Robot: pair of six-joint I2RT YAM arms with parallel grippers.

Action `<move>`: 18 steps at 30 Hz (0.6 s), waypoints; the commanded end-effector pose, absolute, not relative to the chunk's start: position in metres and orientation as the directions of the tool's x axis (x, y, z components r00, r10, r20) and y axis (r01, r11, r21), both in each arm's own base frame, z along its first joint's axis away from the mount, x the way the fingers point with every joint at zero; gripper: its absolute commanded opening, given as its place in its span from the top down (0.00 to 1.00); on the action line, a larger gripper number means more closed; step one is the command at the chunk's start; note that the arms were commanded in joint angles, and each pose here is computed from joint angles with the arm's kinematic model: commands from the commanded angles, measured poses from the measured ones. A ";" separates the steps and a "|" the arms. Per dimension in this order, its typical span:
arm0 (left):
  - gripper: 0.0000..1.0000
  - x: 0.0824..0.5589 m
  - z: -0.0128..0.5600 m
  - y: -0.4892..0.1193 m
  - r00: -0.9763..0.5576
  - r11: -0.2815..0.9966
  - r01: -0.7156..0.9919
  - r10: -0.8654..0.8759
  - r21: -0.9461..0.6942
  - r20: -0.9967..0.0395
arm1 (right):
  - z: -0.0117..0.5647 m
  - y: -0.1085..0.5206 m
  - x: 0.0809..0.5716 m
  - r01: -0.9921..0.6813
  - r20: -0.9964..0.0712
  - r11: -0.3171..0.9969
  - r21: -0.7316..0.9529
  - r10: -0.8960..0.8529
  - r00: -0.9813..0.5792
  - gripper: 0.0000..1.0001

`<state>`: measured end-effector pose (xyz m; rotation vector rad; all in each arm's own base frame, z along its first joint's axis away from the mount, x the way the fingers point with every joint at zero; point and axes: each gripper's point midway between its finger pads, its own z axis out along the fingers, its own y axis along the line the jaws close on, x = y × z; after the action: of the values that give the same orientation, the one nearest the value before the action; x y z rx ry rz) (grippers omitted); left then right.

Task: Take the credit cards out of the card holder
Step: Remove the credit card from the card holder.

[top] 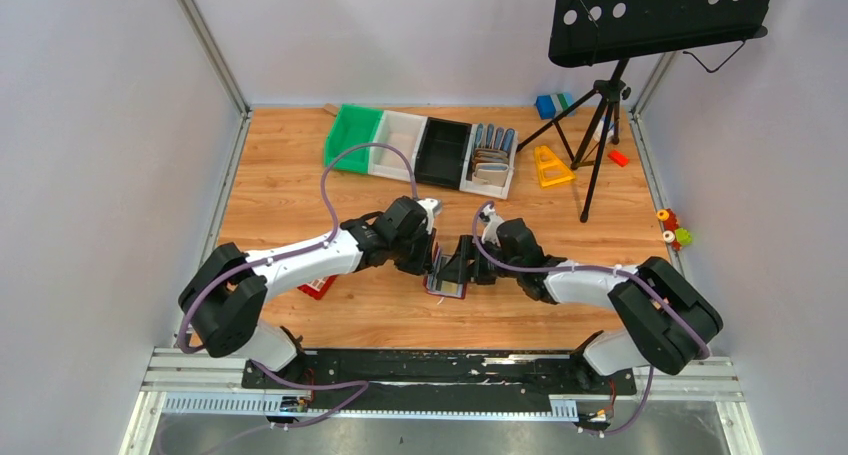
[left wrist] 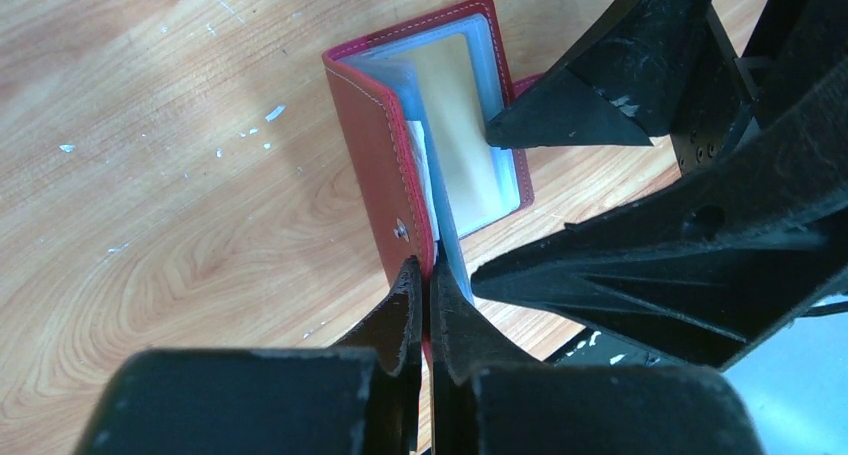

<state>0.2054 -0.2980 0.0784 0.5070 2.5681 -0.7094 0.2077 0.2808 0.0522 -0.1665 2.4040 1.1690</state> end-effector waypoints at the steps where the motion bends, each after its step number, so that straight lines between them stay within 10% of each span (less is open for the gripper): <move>1: 1.00 0.215 0.083 -0.307 -0.827 0.810 0.450 0.220 -0.375 -0.517 | 0.053 0.284 0.204 -0.326 -0.472 0.591 0.738 0.106 -0.875 0.21; 10: 1.00 0.214 0.088 -0.311 -0.824 0.799 0.458 0.217 -0.390 -0.524 | 0.063 0.273 0.208 -0.322 -0.503 0.653 0.685 0.105 -0.858 0.15; 18: 1.00 0.211 0.081 -0.298 -0.876 0.687 0.422 0.140 -0.591 -0.462 | 0.063 0.237 0.214 -0.274 -0.555 0.784 0.556 0.105 -0.825 0.48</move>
<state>0.2137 -0.2972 0.0766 0.4619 2.5627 -0.8104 0.2060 0.2511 0.0500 -0.1278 2.4356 0.9715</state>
